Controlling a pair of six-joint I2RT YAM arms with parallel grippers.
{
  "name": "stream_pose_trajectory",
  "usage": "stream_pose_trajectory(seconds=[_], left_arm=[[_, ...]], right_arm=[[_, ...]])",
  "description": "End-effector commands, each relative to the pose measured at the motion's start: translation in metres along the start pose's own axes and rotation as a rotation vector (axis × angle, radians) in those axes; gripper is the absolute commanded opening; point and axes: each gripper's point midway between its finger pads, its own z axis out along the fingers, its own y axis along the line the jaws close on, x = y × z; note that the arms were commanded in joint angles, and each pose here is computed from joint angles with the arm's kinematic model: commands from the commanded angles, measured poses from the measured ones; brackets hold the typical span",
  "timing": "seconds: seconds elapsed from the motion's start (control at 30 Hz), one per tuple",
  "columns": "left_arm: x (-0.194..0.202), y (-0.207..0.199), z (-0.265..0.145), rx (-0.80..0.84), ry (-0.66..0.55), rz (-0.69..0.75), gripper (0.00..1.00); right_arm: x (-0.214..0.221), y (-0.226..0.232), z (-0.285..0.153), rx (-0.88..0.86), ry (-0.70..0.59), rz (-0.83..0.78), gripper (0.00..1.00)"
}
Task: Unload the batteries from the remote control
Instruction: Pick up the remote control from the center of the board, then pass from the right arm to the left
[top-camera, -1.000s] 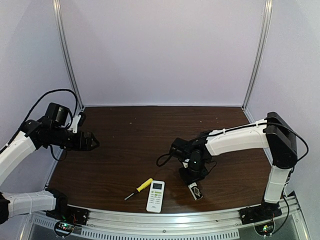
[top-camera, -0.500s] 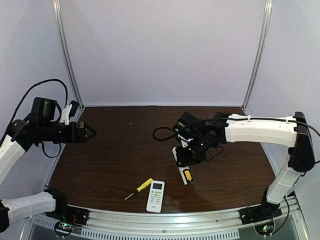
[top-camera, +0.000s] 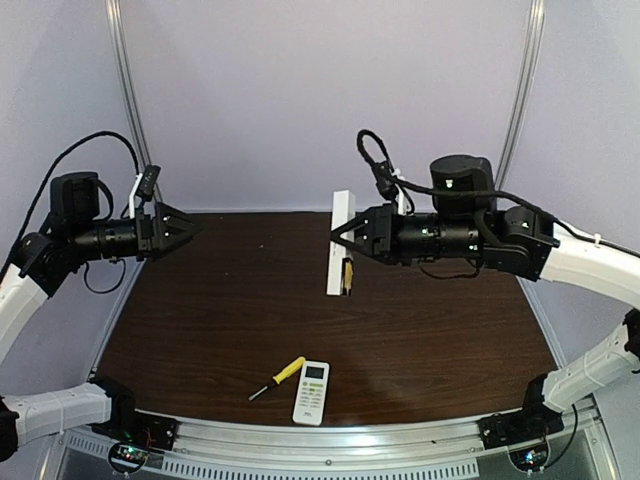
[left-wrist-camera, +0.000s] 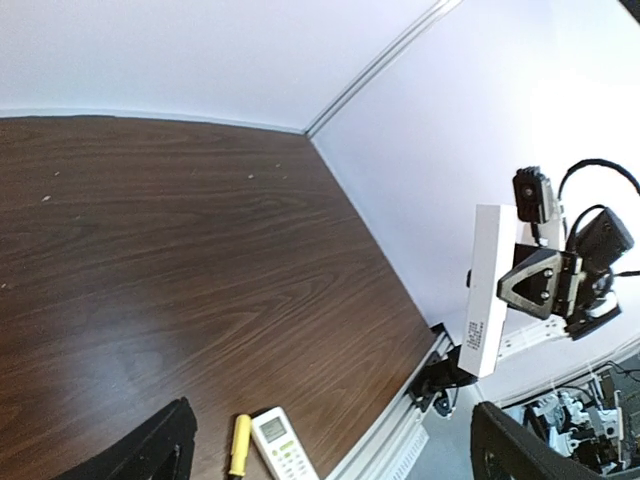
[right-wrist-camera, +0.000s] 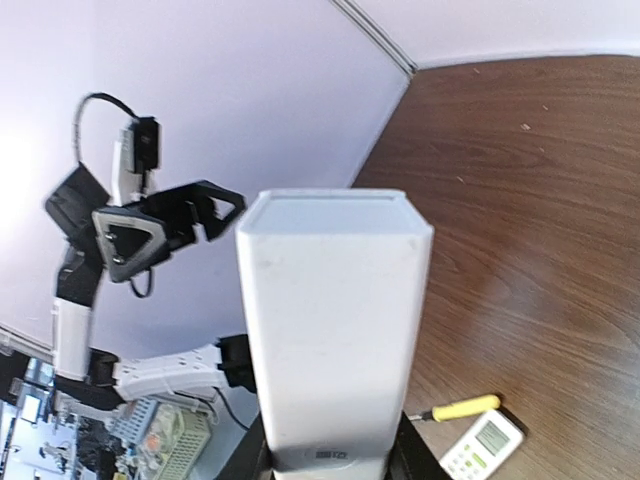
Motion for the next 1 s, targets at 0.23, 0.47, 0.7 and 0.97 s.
stream_pose_trajectory(seconds=[0.23,0.47,0.7,0.97], left_arm=[[-0.045,-0.094,-0.015,0.355,-0.123,0.074,0.98],[-0.043,-0.137,-0.002,0.416,-0.1,0.101,0.97],[-0.034,-0.175,0.025,0.447,-0.066,0.125,0.97],[-0.021,-0.207,0.054,0.463,-0.028,0.162,0.88]], right_arm=[[-0.062,0.103,-0.056,-0.531,-0.317,-0.023,0.03],[-0.074,0.125,-0.057,-0.608,-0.341,-0.058,0.0],[-0.079,0.142,-0.074,-0.729,-0.405,-0.098,0.0],[-0.077,0.149,-0.079,-0.749,-0.407,-0.151,0.0]])
